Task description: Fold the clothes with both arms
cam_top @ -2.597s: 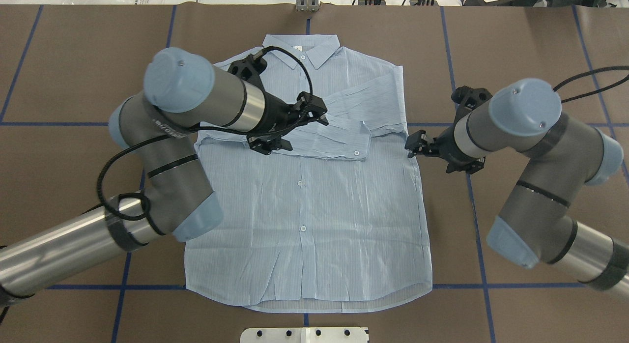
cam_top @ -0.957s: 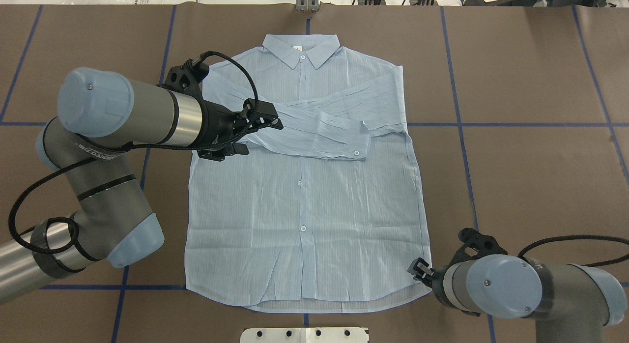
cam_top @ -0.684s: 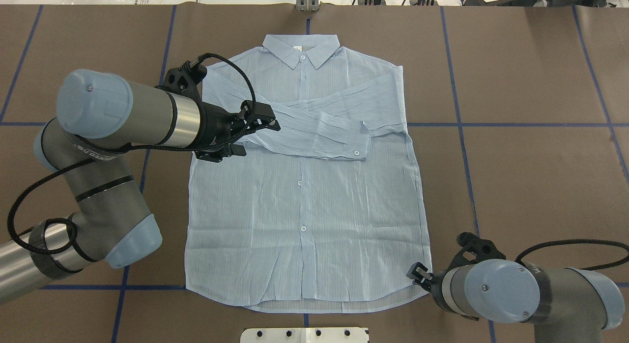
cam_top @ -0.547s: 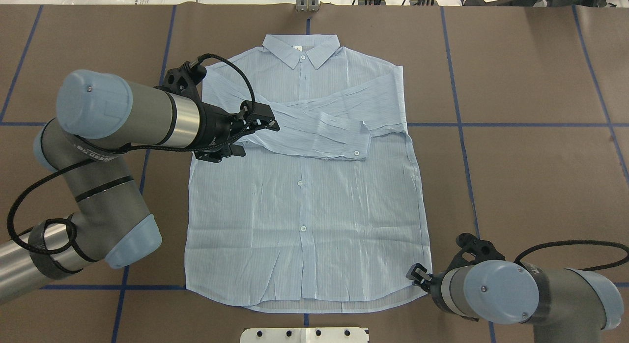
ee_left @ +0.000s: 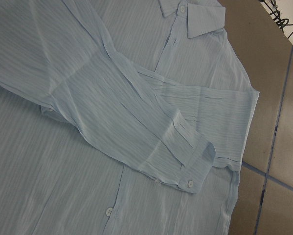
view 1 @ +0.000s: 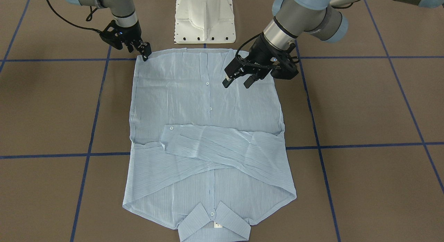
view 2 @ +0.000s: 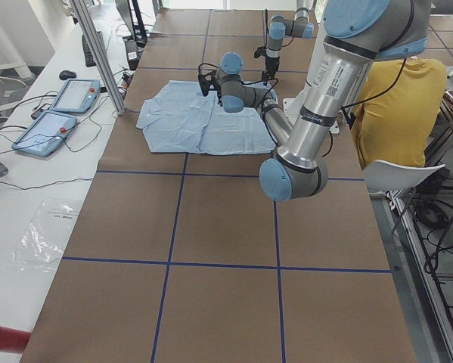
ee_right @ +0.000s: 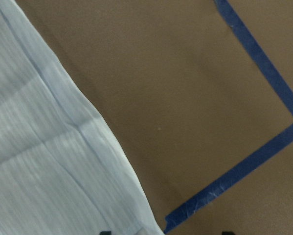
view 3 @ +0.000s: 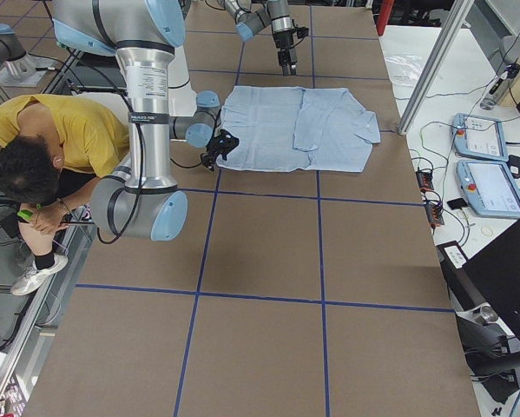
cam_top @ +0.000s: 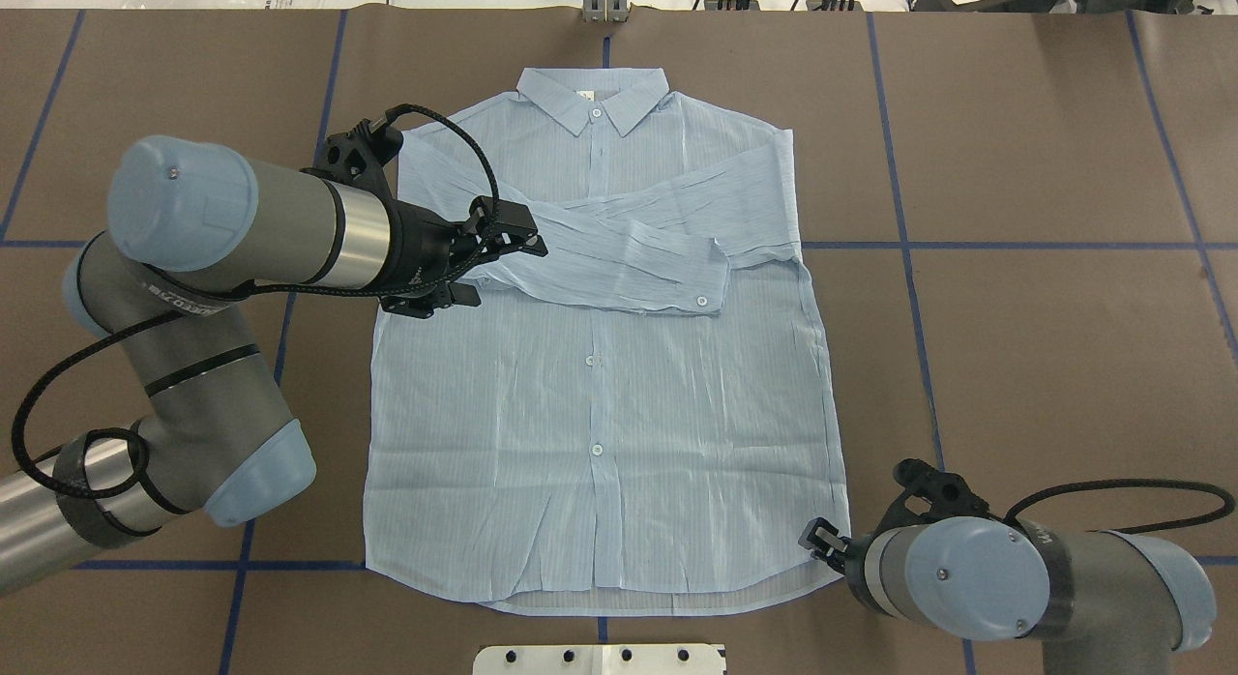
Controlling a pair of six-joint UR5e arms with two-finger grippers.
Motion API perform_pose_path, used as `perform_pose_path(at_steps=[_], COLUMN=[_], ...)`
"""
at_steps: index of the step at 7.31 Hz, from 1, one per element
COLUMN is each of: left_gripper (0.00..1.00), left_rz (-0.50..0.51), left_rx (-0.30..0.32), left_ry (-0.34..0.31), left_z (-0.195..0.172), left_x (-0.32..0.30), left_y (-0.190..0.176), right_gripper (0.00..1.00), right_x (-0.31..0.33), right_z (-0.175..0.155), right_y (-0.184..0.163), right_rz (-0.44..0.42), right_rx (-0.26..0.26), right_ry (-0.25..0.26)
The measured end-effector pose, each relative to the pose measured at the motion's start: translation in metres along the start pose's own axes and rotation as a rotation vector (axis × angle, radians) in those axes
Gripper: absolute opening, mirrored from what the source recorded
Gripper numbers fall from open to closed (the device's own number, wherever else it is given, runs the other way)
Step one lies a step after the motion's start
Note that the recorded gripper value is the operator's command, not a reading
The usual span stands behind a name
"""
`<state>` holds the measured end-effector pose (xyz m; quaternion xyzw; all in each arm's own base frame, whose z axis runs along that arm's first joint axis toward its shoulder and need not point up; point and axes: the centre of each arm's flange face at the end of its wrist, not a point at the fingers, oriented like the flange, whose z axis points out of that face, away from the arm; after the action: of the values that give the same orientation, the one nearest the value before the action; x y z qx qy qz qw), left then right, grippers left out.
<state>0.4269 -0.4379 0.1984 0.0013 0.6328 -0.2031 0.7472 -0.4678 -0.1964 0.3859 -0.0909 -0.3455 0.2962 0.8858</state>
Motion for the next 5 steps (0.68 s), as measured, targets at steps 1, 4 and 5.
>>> perform_pose_path(at_steps=[1, 4, 5], left_gripper=[1.0, 1.0, 1.0], left_rz=[0.0, -0.001, -0.001], left_rx=[0.001, 0.004, 0.004], left_ry=[0.0, 0.0, 0.0], left_z=[-0.0003, -0.0011, -0.0012], left_x=[0.0, -0.0006, -0.0008], left_y=[-0.0006, -0.002, -0.0022], right_gripper=[0.1, 0.0, 0.0], right_x=[0.0, -0.0017, -0.002], right_z=[0.0012, 0.0004, 0.0001], right_y=[-0.0005, -0.001, -0.0018], right_rz=[-0.001, 0.0, 0.0], right_rx=[0.005, 0.007, 0.009], right_ry=[0.0, -0.005, -0.006])
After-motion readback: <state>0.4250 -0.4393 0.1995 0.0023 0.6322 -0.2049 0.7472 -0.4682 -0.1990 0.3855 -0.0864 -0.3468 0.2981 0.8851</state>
